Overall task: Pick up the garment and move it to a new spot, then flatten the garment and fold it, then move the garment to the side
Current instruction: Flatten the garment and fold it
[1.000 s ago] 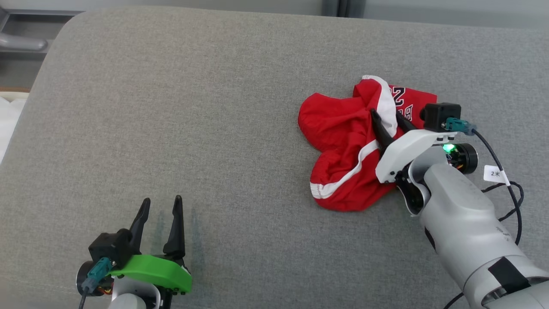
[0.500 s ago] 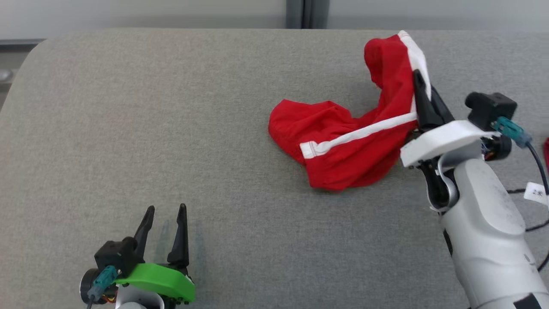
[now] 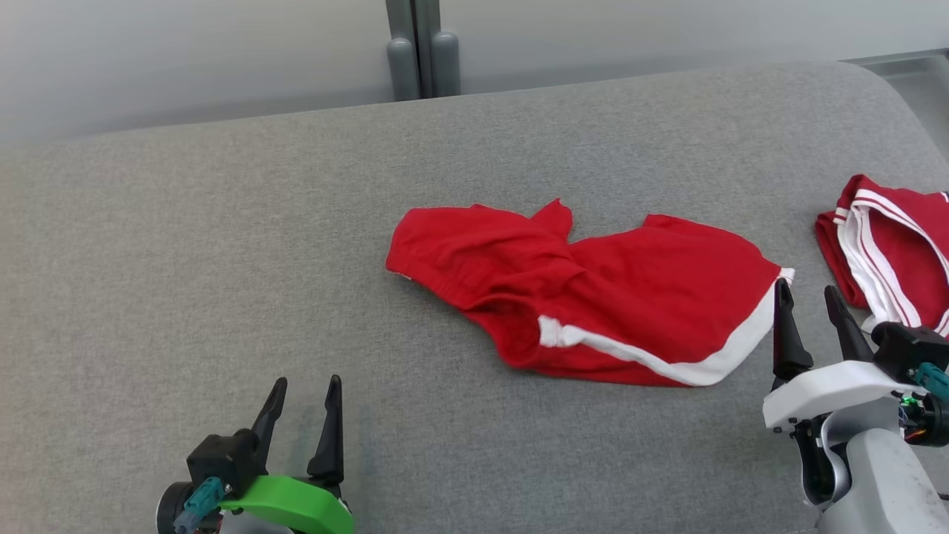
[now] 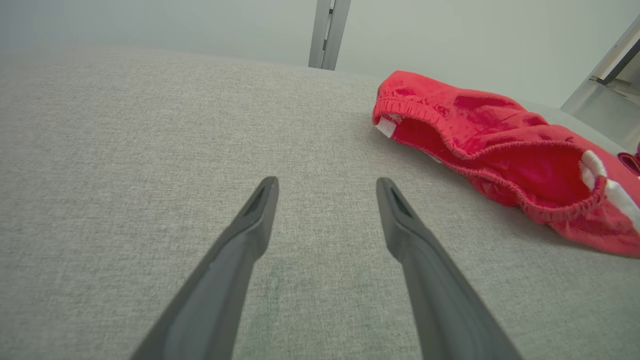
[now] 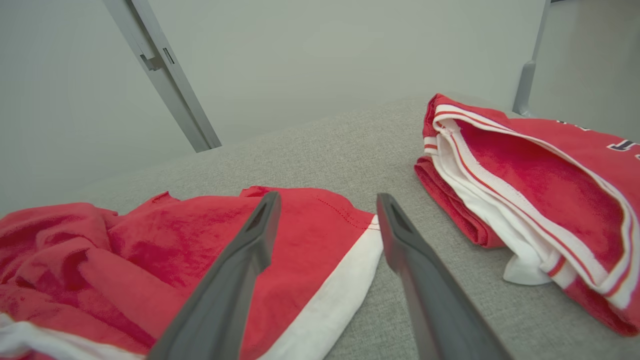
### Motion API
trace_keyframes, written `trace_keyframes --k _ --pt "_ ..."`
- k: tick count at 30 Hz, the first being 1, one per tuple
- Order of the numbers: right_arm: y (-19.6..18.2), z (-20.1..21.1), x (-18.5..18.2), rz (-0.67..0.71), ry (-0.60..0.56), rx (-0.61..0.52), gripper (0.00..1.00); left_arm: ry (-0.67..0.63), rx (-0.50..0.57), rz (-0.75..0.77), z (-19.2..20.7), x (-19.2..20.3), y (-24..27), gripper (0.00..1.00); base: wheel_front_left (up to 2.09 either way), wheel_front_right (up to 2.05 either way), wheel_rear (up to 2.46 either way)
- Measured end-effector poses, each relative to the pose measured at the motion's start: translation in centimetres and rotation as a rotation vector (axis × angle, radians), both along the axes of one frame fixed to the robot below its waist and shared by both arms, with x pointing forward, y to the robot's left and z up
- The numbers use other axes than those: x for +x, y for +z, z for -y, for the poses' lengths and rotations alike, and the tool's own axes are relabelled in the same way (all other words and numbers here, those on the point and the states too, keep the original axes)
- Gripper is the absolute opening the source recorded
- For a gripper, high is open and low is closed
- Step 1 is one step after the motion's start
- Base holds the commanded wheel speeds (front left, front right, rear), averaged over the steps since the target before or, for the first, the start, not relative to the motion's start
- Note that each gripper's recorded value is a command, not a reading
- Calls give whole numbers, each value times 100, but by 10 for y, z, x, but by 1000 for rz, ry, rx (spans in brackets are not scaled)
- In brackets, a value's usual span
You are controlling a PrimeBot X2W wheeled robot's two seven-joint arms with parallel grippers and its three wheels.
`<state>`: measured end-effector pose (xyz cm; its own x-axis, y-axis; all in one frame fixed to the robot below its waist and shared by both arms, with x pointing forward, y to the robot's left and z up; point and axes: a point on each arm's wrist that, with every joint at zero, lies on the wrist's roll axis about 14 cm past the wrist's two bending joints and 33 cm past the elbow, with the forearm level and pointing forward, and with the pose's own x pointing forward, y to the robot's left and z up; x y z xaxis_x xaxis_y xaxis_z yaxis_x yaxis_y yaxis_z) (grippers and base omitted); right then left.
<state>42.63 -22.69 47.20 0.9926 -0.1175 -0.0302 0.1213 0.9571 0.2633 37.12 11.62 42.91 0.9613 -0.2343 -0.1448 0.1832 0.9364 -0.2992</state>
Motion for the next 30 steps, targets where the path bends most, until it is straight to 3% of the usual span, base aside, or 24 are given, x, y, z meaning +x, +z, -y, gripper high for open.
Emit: trace_keyframes --k 8,19,30 --pt "5 9 -12 14 -14 -50 100 -112 -26 5 37 2 2 100 0 0 0" --pt "6 0 8 26 22 -65 100 -437 -178 -41 127 -10 7 100 0 0 0" --pt "-5 10 11 1 2 -78 100 -609 -232 -119 162 -14 -7 100 0 0 0"
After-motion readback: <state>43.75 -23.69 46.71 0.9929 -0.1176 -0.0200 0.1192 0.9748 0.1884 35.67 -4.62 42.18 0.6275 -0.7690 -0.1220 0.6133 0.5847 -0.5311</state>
